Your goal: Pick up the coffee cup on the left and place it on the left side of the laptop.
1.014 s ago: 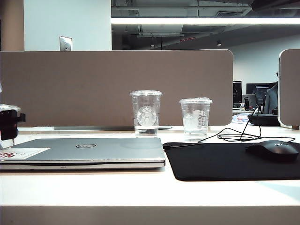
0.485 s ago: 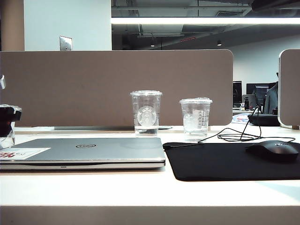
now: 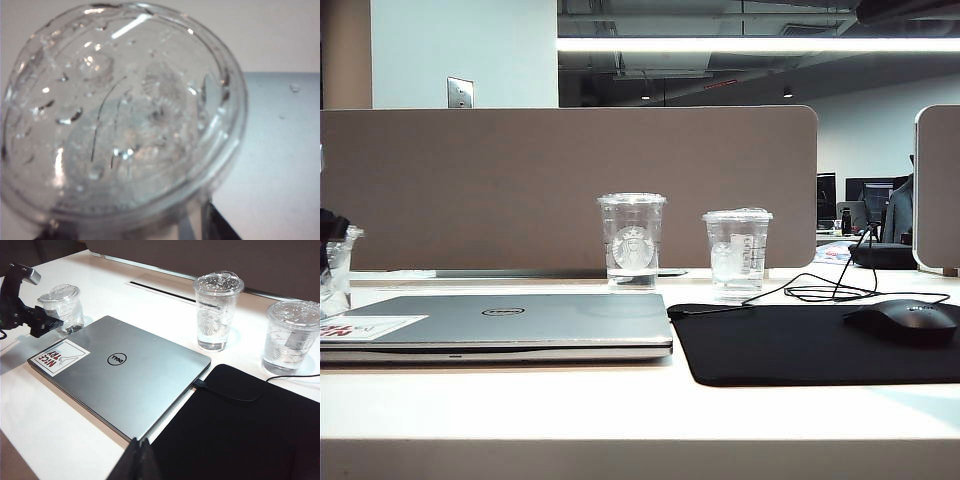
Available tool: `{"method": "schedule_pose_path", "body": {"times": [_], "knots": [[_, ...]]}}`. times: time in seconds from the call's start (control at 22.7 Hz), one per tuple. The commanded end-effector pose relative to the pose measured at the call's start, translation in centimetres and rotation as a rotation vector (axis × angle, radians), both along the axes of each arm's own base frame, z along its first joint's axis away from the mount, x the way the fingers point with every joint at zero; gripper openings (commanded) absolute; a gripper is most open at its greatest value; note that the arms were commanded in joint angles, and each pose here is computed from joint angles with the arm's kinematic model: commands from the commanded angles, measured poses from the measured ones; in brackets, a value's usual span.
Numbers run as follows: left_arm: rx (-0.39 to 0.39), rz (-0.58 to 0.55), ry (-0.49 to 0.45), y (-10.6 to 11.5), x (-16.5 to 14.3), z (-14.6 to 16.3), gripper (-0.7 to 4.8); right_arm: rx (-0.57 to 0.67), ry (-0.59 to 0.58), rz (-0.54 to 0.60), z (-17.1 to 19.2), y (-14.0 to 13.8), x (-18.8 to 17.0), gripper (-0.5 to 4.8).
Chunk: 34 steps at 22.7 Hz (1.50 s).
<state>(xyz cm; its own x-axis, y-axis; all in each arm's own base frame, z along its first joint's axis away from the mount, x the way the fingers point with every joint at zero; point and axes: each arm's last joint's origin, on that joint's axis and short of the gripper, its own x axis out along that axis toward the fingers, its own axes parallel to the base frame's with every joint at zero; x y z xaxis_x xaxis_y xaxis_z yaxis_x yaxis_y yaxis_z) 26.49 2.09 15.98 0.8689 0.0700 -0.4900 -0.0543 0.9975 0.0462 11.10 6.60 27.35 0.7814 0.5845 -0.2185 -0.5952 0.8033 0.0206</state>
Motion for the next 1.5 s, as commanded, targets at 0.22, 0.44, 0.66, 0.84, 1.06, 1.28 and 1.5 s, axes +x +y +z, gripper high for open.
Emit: {"method": "schedule_pose_path", "body": {"times": [0.22, 0.44, 0.66, 0.84, 1.06, 1.28, 1.5], "knots": [[-0.003, 0.003, 0.051, -0.1, -1.7, 1.5, 2.61, 0.013, -0.029, 0.002, 0.5, 0.0, 0.0, -0.02], [-0.006, -0.003, 0.021, -0.2, -3.4, 3.7, 1.29, 0.014, -0.031, 0.002, 0.5, 0.0, -0.1, -0.01], [-0.037, -0.058, -0.014, -0.6, -5.0, 5.4, -0.06, 0.013, -0.028, 0.002, 0.5, 0.0, 0.0, -0.01], [-0.132, -0.096, -0.136, -0.9, -6.7, 7.8, -0.06, 0.011, -0.026, 0.002, 0.4, 0.0, 0.0, -0.01], [-0.123, -0.119, -0.239, -1.1, -8.3, 9.5, -0.06, 0.011, -0.026, 0.002, 0.4, 0.0, 0.0, -0.01], [-0.106, -0.127, -0.376, -1.3, -10.6, 11.6, -0.06, 0.011, -0.026, 0.002, 0.4, 0.0, 0.0, -0.01], [-0.084, -0.115, -0.488, -1.5, -13.3, 11.7, -0.06, 0.011, -0.025, 0.001, 0.4, 0.0, 0.0, -0.01]]}}
